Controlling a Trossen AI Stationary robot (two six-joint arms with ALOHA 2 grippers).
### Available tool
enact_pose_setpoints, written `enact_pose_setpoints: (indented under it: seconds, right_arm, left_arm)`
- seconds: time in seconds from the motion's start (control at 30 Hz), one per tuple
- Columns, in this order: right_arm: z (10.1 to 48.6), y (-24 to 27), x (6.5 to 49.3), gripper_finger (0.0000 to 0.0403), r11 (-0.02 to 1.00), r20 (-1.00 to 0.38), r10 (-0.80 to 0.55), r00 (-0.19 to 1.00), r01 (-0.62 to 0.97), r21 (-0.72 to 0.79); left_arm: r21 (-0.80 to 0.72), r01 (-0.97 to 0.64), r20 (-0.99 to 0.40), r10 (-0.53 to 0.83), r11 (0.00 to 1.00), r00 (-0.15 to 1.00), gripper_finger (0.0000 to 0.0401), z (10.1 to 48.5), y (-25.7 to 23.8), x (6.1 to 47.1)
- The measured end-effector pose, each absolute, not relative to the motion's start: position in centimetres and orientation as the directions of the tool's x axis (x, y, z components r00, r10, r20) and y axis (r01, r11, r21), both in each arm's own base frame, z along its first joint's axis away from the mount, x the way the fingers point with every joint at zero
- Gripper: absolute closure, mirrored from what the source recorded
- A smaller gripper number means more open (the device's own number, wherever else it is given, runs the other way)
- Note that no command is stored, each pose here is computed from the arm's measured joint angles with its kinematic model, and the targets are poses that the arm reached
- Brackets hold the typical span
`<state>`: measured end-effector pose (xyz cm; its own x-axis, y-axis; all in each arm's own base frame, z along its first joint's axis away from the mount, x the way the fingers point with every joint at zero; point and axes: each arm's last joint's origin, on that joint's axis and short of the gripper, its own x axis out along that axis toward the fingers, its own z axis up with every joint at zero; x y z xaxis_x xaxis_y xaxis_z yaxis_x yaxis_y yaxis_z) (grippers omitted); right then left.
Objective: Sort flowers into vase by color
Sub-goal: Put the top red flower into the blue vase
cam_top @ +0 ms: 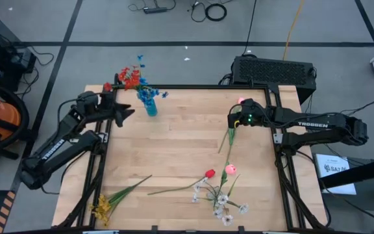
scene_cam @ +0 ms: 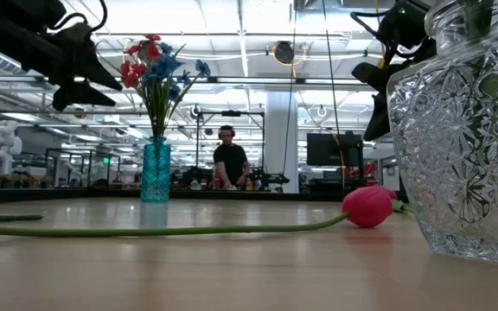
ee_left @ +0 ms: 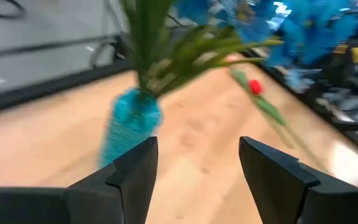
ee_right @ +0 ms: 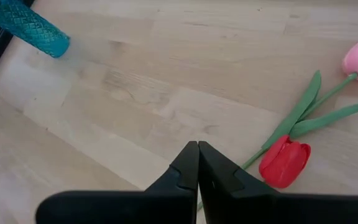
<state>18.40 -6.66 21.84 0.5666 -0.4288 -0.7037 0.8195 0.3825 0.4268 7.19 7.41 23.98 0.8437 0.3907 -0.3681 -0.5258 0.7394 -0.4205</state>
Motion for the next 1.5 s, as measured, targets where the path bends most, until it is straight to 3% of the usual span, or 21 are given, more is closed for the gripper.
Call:
enact_pose_setpoints:
  seconds: [0.13, 0.33, 0.43, 0.63, 0.87, 1.23, 1.5]
  right_arm:
    - [21.7, -6.6, 18.3, 0.0403, 0.380, -0.715, -0.425, 0.555, 0.826, 0.416]
    - [21.6, -6.6, 18.2, 0.0403, 0.411, -0.726, -0.422, 0.543, 0.828, 0.380]
    - [21.5, -6.6, 18.1, 0.0403, 0.377, -0.734, -0.423, 0.531, 0.840, 0.390]
    - [20.9, -6.3, 17.3, 0.0396, 0.277, -0.799, -0.390, 0.458, 0.886, 0.372]
    - [19.8, -5.5, 15.3, 0.0357, 0.184, -0.922, -0.277, 0.270, 0.957, 0.225]
    - [19.2, -5.5, 16.9, 0.0278, 0.229, -0.917, -0.206, 0.342, 0.928, 0.295]
    - [15.6, -5.5, 19.1, 0.0266, 0.238, -0.969, -0.153, 0.194, 0.959, 0.155]
  left_arm:
    - [-0.477, -0.475, -0.364, 0.326, 0.739, 0.872, 0.0170, 24.0, 6.8, 7.7]
    - [-0.452, -0.451, -0.271, 0.363, 0.770, 0.891, 0.0171, 25.1, 5.8, 9.1]
    - [-0.455, -0.438, -0.221, 0.378, 0.776, 0.899, 0.0171, 25.7, 5.2, 9.9]
    - [-0.463, -0.441, -0.264, 0.356, 0.769, 0.897, 0.0171, 25.2, 3.9, 12.1]
    - [-0.527, -0.373, -0.250, 0.281, 0.763, 0.927, 0.0171, 24.8, 2.0, 15.6]
    - [-0.535, -0.321, -0.227, 0.233, 0.782, 0.946, 0.0171, 23.7, -0.3, 19.1]
    - [-0.541, -0.313, -0.199, 0.242, 0.780, 0.950, 0.0171, 23.8, -0.6, 19.4]
